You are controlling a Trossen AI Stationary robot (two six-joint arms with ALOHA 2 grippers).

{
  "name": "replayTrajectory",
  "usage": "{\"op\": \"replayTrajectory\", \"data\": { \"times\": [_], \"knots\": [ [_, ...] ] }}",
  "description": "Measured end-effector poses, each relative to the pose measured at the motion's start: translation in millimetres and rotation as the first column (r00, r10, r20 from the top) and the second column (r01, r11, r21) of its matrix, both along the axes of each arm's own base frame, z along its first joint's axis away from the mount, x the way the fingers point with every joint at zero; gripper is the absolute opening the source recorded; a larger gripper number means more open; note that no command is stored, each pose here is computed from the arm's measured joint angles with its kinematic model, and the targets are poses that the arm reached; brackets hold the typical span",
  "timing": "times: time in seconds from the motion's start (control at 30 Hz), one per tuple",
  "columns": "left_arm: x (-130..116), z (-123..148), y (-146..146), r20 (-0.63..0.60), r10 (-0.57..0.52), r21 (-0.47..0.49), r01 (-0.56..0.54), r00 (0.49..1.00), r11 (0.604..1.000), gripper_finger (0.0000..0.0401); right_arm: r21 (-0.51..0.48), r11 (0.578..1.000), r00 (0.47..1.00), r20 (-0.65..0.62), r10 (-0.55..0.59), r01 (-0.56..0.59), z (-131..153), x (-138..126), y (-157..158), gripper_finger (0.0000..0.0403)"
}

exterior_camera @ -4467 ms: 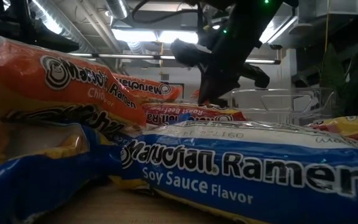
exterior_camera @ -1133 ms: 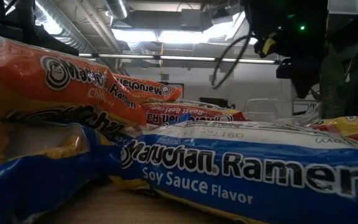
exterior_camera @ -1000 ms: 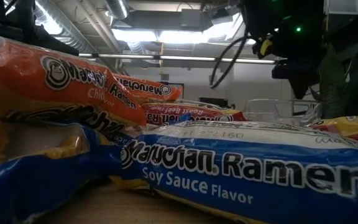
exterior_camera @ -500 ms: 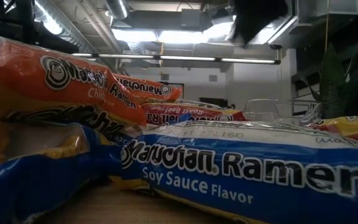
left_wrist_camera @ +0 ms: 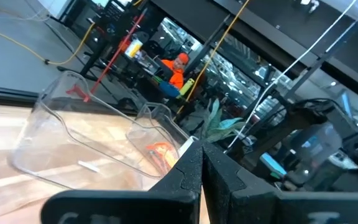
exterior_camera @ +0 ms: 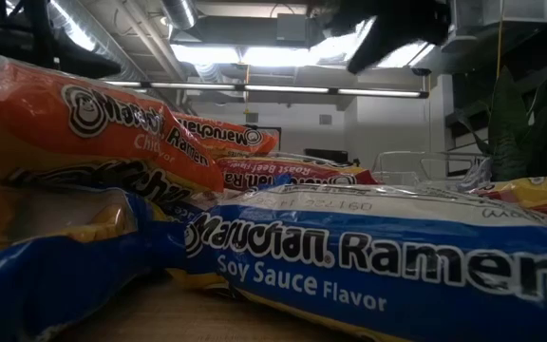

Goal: Sort Maruchan noodles
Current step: Put the orange noodle pack into the right transparent bin

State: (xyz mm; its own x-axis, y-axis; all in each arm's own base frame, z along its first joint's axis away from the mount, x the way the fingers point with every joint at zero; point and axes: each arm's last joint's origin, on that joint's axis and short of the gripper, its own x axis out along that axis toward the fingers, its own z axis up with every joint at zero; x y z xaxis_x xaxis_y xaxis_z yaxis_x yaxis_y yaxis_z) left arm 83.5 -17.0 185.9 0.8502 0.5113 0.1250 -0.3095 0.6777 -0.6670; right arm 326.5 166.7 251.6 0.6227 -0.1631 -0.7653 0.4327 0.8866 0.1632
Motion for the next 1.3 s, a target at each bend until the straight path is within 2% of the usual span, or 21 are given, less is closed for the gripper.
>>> {"op": "replayTrajectory", "data": {
  "times": [0.1,0.17,0.3,0.4,0.47,0.57,0.67,0.83,0.97,1.1,1.3],
  "knots": [
    [0.0,0.3,0.0,0.010,-0.003,-0.012,0.004,1.000,1.000,0.0000,0.040,0.999,1.000,0.002,0.006,-0.006,-19.4,-3.1,1.2,0.0231],
    [0.0,0.3,0.0,0.013,-0.004,-0.017,0.004,1.000,1.000,0.0000,0.020,0.997,0.997,0.013,0.079,-0.079,-27.4,-2.4,1.8,0.0232],
    [0.5,1.2,-1.2,0.011,-0.050,0.015,0.049,0.999,0.999,0.0004,-0.111,0.958,0.958,0.083,0.275,-0.266,-29.6,5.8,1.5,0.0234],
    [1.0,5.5,-4.1,0.055,-0.169,0.046,0.166,0.984,0.985,0.0022,-0.178,0.936,0.938,0.113,0.327,-0.305,-25.0,13.8,-4.9,0.0234],
    [0.6,10.9,-7.0,0.087,-0.283,0.126,0.271,0.955,0.954,0.0037,-0.200,0.933,0.939,0.109,0.326,-0.300,-24.6,17.6,-12.5,0.0234],
    [-1.5,19.1,-10.9,0.140,-0.433,0.246,0.392,0.890,0.886,0.0057,-0.198,0.932,0.939,0.102,0.328,-0.304,-25.2,22.0,-21.7,0.0234],
    [-3.8,24.4,-12.3,0.169,-0.490,0.330,0.420,0.855,0.846,0.0070,-0.194,0.918,0.927,0.080,0.366,-0.346,-30.9,27.2,-26.4,0.0234],
    [-3.7,24.2,-13.4,0.135,-0.504,0.397,0.419,0.853,0.817,0.0096,-0.239,0.842,0.856,0.071,0.512,-0.483,-42.7,38.9,-23.4,0.0234],
    [-2.7,23.3,-14.8,0.108,-0.521,0.430,0.433,0.846,0.792,0.0130,-0.250,0.801,0.820,0.045,0.571,-0.544,-46.7,51.8,-22.0,0.0234],
    [-2.2,22.8,-16.2,0.100,-0.554,0.443,0.462,0.827,0.769,0.0164,-0.294,0.739,0.769,0.018,0.639,-0.606,-44.3,64.1,-16.6,0.0234],
    [-1.9,22.3,-15.4,0.097,-0.529,0.431,0.443,0.843,0.786,0.0184,-0.384,0.636,0.703,-0.049,0.710,-0.669,-44.4,81.0,-10.0,0.0234]
  ]
}}
